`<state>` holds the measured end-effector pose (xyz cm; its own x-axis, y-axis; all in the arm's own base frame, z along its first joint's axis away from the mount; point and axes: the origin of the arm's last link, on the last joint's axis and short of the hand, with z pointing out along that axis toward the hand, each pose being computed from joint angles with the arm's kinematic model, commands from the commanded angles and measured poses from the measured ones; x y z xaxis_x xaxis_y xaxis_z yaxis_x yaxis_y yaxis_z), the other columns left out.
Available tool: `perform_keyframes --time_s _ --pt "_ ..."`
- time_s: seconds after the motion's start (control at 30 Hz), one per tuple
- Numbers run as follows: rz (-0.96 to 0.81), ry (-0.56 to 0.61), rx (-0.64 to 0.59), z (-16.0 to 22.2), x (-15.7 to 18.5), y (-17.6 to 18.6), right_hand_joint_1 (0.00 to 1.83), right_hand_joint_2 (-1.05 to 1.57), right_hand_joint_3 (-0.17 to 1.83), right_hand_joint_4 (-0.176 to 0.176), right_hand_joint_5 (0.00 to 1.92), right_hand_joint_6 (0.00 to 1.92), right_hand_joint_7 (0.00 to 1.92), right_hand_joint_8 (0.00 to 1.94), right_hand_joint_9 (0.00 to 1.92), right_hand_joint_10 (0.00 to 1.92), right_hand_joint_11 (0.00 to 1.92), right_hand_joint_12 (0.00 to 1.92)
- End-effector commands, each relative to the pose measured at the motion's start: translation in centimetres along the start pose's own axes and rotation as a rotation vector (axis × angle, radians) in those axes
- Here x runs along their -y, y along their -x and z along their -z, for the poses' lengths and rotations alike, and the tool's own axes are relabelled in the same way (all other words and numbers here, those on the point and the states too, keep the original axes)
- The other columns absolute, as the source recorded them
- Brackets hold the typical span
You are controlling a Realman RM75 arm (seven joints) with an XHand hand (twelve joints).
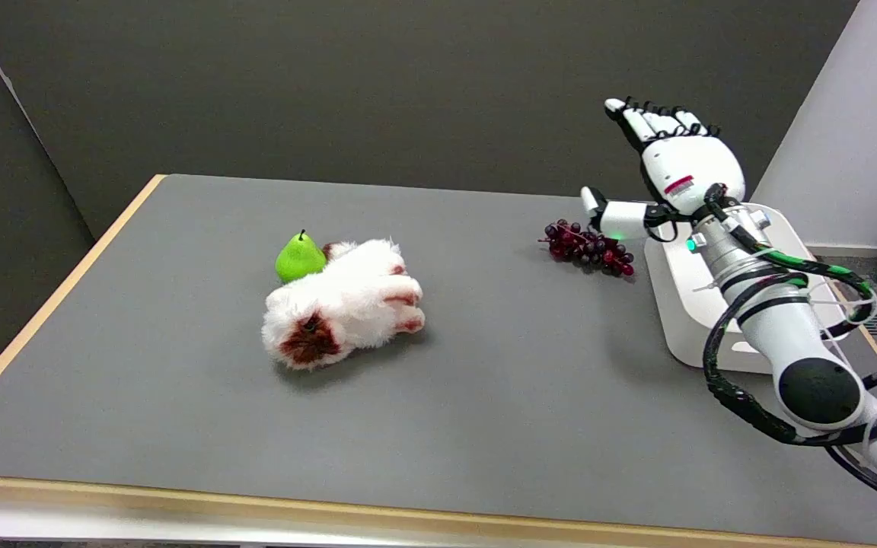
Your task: Pick up the plush toy.
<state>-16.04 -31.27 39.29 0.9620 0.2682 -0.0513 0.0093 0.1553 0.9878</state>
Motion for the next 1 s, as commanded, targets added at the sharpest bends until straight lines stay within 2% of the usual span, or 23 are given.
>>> perform_keyframes --time_s 0.03,0.17,0.3,0.33,0.37,0.43,0.5,0.63,0.77,1.0 --pt "-0.498 -0.088 0.164 -3.0 5.1 1.7 0.31 0.65 0.95 0.062 0.04 0.27 0.2 0.3 0.25 0.64 0.13 1.2" --pt "-0.667 -0.16 0.214 -5.1 6.5 1.2 0.36 0.66 0.93 0.055 0.06 0.28 0.2 0.29 0.23 0.64 0.12 1.21" --pt "-0.992 -0.24 0.319 -7.2 7.9 1.2 0.39 0.66 0.92 0.044 0.08 0.33 0.23 0.3 0.22 0.67 0.13 1.21" --pt "-1.059 -0.263 0.344 -7.6 8.3 1.3 0.38 0.63 0.97 0.038 0.11 0.36 0.26 0.34 0.24 0.7 0.16 1.23" --pt "-1.073 -0.296 0.351 -7.9 8.7 1.1 0.4 0.64 0.94 0.035 0.12 0.35 0.27 0.33 0.24 0.72 0.16 1.25" --pt "-1.051 -0.379 0.34 -8.5 9.7 0.0 0.47 0.66 0.89 0.027 0.13 0.35 0.28 0.32 0.23 0.73 0.15 1.28" --pt "-0.996 -0.41 0.31 -8.7 10.3 -1.0 0.51 0.63 0.96 0.007 0.11 0.37 0.23 0.34 0.17 0.72 0.09 1.22" --pt "-0.927 -0.437 0.291 -9.1 11.3 -1.5 0.56 0.63 0.97 -0.017 0.12 0.38 0.21 0.35 0.15 0.72 0.06 1.19" --pt "-0.892 -0.481 0.326 -9.7 12.5 -0.7 0.59 0.63 0.97 -0.011 0.15 0.4 0.26 0.37 0.19 0.75 0.08 1.22" --pt "-0.705 -0.574 0.338 -10.7 14.8 0.6 0.6 0.63 0.98 -0.006 0.14 0.39 0.24 0.35 0.16 0.72 0.06 1.19"
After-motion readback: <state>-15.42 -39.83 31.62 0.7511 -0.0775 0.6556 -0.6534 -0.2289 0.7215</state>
